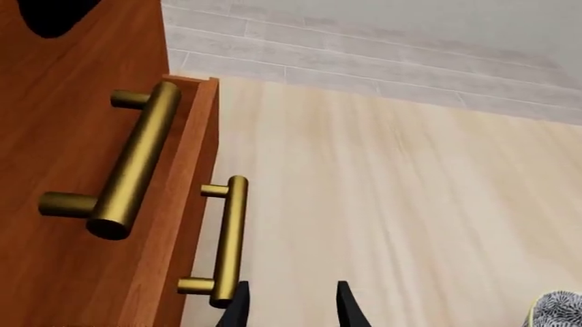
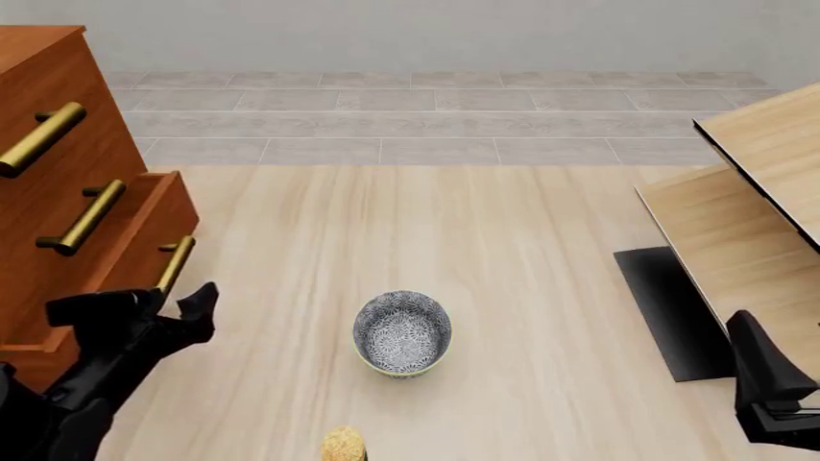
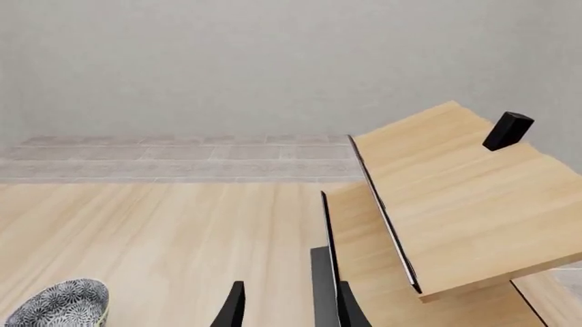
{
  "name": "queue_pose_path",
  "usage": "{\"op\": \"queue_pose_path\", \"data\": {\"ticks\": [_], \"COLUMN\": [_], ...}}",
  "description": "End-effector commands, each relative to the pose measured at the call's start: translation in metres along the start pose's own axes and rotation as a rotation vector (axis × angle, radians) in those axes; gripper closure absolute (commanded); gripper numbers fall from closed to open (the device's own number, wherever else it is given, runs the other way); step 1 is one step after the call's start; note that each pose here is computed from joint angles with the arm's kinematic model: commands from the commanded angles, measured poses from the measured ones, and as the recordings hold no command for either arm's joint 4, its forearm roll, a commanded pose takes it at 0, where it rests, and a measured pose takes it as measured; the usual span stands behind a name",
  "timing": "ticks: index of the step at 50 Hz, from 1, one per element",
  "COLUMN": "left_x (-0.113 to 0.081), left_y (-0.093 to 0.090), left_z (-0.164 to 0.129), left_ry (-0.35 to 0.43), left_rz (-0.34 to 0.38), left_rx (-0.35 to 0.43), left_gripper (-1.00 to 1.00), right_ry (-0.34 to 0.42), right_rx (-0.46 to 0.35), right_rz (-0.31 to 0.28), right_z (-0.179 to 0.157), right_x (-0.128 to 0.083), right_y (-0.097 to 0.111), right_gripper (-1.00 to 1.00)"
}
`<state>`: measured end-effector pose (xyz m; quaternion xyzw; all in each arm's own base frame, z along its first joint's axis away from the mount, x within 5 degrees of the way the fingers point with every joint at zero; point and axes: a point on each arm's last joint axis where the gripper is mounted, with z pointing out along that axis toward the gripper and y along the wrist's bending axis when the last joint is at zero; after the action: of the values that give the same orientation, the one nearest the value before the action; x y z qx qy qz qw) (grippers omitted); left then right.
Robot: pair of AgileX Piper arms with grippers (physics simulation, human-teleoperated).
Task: Close the bottom drawer of the cabinet.
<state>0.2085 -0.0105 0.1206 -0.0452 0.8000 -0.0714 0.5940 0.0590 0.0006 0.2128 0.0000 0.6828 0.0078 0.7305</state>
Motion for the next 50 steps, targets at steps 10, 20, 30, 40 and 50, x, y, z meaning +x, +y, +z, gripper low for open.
{"op": "queue_pose_path", "data": {"ticks": [10,20,30,40,50], "left_x": [-0.003,-0.005,-0.005,-0.006,-0.006], "left_y": [0.016,0.017,0.021,0.023,0.028], "left_z": [0.000,-0.001,-0.001,-0.001,0.000], "left_ry": [-0.018,-0.023,-0.026,-0.030,-0.031], "left_rz": [-0.003,0.007,0.014,0.017,0.015], "left_rx": [-0.084,-0.089,-0.107,-0.119,-0.139], "left_gripper": [-1.00,-1.00,-1.00,-1.00,-1.00], "right_ry": [0.003,0.002,0.001,0.001,0.001], "right_rx": [-0.004,-0.001,0.000,0.000,0.000], "right_rz": [-0.001,0.001,0.001,0.001,0.000], "right_z": [0.001,0.001,0.001,0.001,0.001], "right_x": [0.000,-0.001,0.000,0.000,0.000], "right_y": [0.000,0.000,0.000,0.000,0.000], "right_gripper": [-1.00,-1.00,-1.00,-1.00,-1.00]}}
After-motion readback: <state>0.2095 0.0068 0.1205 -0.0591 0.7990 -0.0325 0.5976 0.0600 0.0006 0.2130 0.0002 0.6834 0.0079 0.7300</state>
